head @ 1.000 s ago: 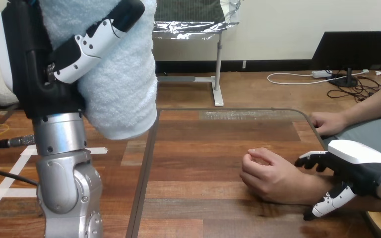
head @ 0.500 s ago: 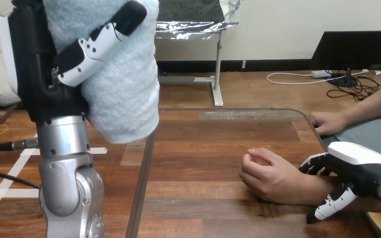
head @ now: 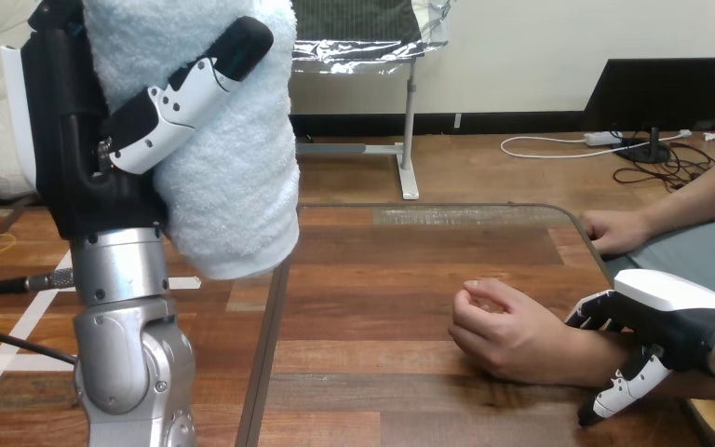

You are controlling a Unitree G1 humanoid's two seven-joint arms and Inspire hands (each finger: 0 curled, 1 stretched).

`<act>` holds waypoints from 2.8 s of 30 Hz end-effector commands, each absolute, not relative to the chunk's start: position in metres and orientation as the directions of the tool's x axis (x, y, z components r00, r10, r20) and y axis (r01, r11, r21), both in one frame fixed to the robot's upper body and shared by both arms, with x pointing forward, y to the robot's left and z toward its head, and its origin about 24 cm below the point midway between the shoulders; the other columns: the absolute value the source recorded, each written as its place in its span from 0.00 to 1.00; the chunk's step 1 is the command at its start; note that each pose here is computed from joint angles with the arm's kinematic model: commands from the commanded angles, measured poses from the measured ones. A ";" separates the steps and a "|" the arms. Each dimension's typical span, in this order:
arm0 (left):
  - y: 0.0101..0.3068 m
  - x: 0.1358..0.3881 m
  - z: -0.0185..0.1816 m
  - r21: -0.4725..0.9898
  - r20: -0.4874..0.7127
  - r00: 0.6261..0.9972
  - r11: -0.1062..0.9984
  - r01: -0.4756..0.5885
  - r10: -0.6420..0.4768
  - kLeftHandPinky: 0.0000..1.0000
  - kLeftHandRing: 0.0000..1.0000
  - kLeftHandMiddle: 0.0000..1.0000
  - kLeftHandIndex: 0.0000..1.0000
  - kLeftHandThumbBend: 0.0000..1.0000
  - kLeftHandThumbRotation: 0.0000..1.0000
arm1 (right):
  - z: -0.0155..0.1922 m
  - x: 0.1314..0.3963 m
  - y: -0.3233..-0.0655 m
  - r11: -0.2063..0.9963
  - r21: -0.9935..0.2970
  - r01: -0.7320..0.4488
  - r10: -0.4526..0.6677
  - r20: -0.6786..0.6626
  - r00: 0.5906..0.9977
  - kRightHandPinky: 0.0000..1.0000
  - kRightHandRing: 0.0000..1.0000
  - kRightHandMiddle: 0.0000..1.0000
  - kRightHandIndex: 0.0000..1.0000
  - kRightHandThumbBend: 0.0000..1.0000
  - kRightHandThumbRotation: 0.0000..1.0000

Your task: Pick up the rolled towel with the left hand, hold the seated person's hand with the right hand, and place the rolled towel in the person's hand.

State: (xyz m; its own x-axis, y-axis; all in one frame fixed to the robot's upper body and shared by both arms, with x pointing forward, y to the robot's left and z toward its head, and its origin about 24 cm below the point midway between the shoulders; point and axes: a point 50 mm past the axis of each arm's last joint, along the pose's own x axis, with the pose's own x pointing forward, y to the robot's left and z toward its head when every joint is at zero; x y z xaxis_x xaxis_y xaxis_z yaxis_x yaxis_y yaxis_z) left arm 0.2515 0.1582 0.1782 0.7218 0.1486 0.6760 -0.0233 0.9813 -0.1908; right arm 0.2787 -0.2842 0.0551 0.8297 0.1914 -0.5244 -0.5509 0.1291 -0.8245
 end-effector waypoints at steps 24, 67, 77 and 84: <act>0.157 0.254 0.189 -0.185 0.707 0.689 0.982 -0.037 0.159 0.17 0.22 0.29 0.37 0.52 0.00 | 0.057 0.277 -0.279 0.060 -0.847 -0.529 0.182 -0.512 0.840 0.43 0.55 0.62 0.62 0.97 0.10; 0.156 0.257 0.182 -0.179 0.686 0.714 0.984 -0.020 0.139 0.17 0.22 0.30 0.38 0.49 0.00 | 0.049 0.278 -0.275 0.164 -0.904 -0.395 0.198 -0.362 0.911 0.16 0.23 0.31 0.38 0.91 0.00; 0.151 0.265 0.171 -0.175 0.672 0.729 0.984 -0.008 0.126 0.18 0.23 0.31 0.39 0.47 0.00 | 0.052 0.281 -0.275 0.179 -0.918 -0.353 0.201 -0.318 0.927 0.16 0.23 0.31 0.36 0.90 0.00; 0.146 0.270 0.159 -0.150 0.632 0.765 0.988 -0.032 0.121 0.19 0.24 0.31 0.38 0.49 0.00 | 0.056 0.282 -0.275 0.192 -0.923 -0.333 0.194 -0.297 0.935 0.18 0.24 0.32 0.36 0.88 0.00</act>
State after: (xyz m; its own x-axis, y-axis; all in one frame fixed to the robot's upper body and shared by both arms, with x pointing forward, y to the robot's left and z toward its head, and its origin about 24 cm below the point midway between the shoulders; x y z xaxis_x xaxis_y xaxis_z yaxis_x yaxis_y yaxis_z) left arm 0.2623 0.1571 0.1561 0.7689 0.1436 0.6230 -0.0568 0.9859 -0.1572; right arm 0.2779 -0.2794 0.0550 0.9237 0.1896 -0.3329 -0.3598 0.1308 -0.9238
